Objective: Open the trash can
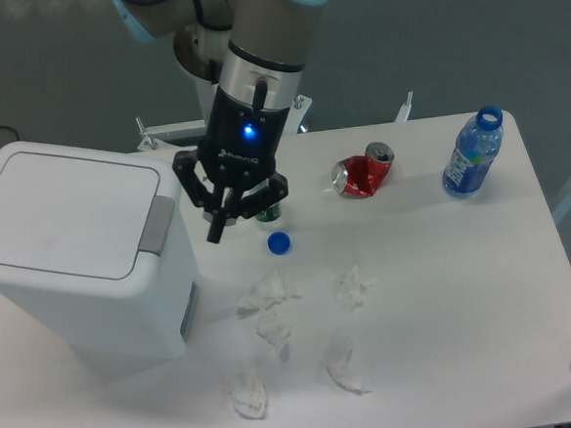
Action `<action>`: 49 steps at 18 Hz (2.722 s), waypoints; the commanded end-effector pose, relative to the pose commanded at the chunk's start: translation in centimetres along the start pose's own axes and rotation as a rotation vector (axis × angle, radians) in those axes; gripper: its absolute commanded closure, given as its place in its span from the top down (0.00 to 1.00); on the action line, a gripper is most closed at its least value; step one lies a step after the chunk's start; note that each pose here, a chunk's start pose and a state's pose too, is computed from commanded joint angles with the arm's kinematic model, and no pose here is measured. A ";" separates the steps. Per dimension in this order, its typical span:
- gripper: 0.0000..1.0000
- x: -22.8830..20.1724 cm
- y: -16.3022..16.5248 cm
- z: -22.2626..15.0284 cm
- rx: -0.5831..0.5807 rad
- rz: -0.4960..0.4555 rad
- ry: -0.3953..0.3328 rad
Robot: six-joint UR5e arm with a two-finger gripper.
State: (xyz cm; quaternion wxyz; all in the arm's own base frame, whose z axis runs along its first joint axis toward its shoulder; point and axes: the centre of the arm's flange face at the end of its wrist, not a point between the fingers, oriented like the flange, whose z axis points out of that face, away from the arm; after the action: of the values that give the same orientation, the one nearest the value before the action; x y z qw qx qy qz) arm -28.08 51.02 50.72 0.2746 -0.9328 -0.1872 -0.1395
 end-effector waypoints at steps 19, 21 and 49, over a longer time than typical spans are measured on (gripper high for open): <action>0.07 1.6 1.9 1.4 -0.029 0.002 0.035; 0.07 1.5 1.9 1.6 -0.032 0.000 0.036; 1.00 -1.5 -1.3 -1.9 0.061 0.024 -0.063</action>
State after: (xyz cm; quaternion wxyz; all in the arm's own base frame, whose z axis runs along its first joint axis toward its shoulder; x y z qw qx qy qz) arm -30.29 50.50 52.32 0.2983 -0.9302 -0.1888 -0.1009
